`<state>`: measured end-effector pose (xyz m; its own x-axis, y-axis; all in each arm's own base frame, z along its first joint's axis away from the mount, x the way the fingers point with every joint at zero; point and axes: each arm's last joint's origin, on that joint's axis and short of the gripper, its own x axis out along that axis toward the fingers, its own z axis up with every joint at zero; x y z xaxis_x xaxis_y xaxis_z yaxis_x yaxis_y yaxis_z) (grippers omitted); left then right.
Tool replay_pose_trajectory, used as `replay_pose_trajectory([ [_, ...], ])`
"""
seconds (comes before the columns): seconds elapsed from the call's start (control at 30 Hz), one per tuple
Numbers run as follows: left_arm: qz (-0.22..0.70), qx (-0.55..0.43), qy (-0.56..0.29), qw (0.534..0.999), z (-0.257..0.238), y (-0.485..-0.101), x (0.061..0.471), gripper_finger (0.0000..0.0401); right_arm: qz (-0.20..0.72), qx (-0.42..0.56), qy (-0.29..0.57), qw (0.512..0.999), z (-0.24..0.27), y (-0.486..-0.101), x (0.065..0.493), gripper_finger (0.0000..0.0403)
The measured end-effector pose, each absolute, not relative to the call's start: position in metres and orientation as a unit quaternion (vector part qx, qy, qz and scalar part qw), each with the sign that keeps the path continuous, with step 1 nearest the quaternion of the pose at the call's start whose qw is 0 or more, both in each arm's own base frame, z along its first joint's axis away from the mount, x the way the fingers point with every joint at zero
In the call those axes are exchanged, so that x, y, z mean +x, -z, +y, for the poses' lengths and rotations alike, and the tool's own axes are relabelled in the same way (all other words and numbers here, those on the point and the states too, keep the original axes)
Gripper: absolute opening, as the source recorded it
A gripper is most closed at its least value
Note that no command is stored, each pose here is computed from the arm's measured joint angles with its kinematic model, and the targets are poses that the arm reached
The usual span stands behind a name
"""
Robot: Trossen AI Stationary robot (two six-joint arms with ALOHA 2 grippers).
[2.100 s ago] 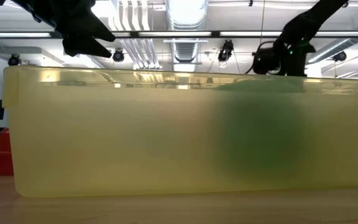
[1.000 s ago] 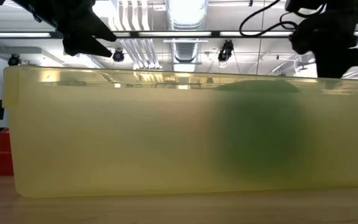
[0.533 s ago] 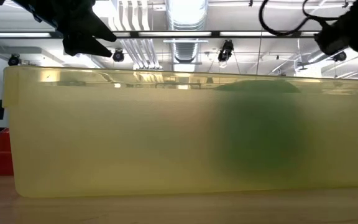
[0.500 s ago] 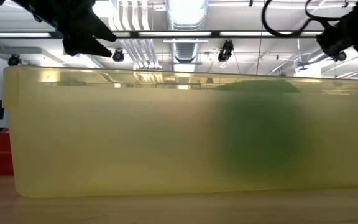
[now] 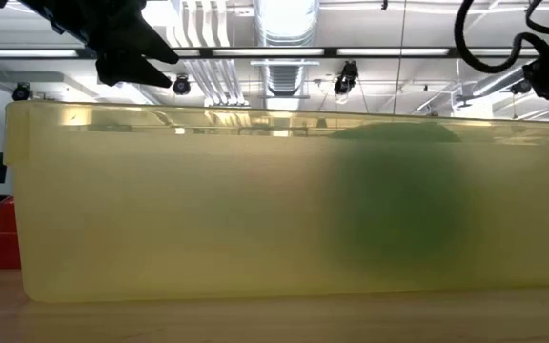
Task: Pick & Place Toys
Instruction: Put the light green game piece into the white bin
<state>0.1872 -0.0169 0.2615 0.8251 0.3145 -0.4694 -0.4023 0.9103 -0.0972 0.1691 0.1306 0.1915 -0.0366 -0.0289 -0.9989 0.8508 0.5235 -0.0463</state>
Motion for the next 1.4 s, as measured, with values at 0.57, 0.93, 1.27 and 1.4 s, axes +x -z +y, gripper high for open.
replay_pose_trajectory([
  [0.57,0.229,-0.097,-0.187,0.95,-0.017,-0.261,0.187,0.0319,0.613,0.35,0.368,0.606,0.13,-0.166,0.167,0.0192],
  [0.93,0.229,-0.098,-0.187,0.95,-0.017,-0.261,0.187,0.0319,0.602,0.363,0.372,0.605,0.131,-0.166,0.169,0.0192],
  [1.27,0.229,-0.098,-0.187,0.95,-0.017,-0.261,0.187,0.0319,0.584,0.382,0.376,0.609,0.132,-0.162,0.171,0.0192],
  [1.4,0.229,-0.098,-0.187,0.95,-0.017,-0.261,0.187,0.0319,0.583,0.383,0.383,0.605,0.131,-0.158,0.169,0.0192],
])
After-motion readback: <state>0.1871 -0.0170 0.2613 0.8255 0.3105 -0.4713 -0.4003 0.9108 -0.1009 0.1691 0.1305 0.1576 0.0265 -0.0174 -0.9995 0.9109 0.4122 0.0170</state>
